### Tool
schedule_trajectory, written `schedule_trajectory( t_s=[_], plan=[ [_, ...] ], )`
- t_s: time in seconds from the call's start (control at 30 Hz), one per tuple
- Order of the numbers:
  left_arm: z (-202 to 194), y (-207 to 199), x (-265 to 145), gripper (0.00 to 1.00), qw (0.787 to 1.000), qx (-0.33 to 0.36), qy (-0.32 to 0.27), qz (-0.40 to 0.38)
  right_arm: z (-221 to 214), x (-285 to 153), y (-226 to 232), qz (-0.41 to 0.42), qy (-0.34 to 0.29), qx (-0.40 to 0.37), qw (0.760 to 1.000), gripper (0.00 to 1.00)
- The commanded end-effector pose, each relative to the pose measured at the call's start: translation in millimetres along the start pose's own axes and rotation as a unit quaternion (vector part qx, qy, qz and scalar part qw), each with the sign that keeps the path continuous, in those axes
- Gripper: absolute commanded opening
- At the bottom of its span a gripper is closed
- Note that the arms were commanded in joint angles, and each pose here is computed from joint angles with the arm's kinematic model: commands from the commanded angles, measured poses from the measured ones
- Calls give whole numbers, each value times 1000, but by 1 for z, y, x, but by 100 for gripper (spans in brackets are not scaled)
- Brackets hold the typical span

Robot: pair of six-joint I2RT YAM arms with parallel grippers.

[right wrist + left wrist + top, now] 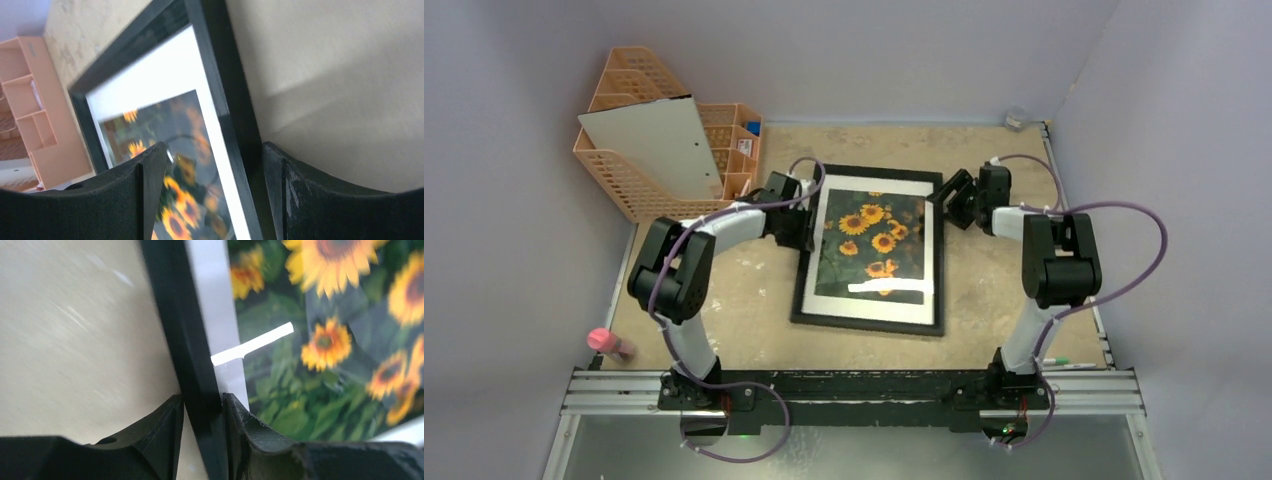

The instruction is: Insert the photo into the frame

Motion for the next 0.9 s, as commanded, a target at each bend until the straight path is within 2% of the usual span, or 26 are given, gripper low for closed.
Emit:
schedule_trajectory(
  t_s=[0.0, 0.17, 0.27, 0.43, 0.53, 0.63, 0.7, 0.87],
  plan=[
    [-49, -69, -27, 35, 991, 0, 45, -128, 8, 25, 37, 76, 29, -40, 996, 72],
    [-64, -69, -53, 38, 994, -3, 30, -107, 27, 40, 58, 92, 32, -59, 993, 73],
    [-55, -60, -64, 48, 998, 5, 14, -66, 50, 37, 75, 81, 7, -71, 994, 73],
    [-10, -45, -89, 63, 999, 19, -43, 27, 88, -3, 84, -2, -68, -52, 996, 75],
    [25, -48, -101, 72, 994, 30, -93, 41, 91, -45, 85, -33, -117, -44, 992, 77],
    [64, -50, -100, 78, 989, 37, -134, 47, 74, -79, 68, -69, -126, -26, 989, 82],
    [90, -49, -91, 79, 988, 39, -144, 46, 53, -97, 51, -92, -108, -14, 990, 88],
    [148, -47, -50, 80, 986, 46, -156, 26, -9, -140, 22, -77, -42, -22, 996, 91]
  ],
)
Point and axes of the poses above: each gripper's point midway between its finger pads, its own x axis out along the fingers, its own y axis along the line the jaws close on, z = x × y, the point moved 4 cm from there along -x, back along the fingers, and after that the axes turned 5 degrees about x, right-handed, at the moved point
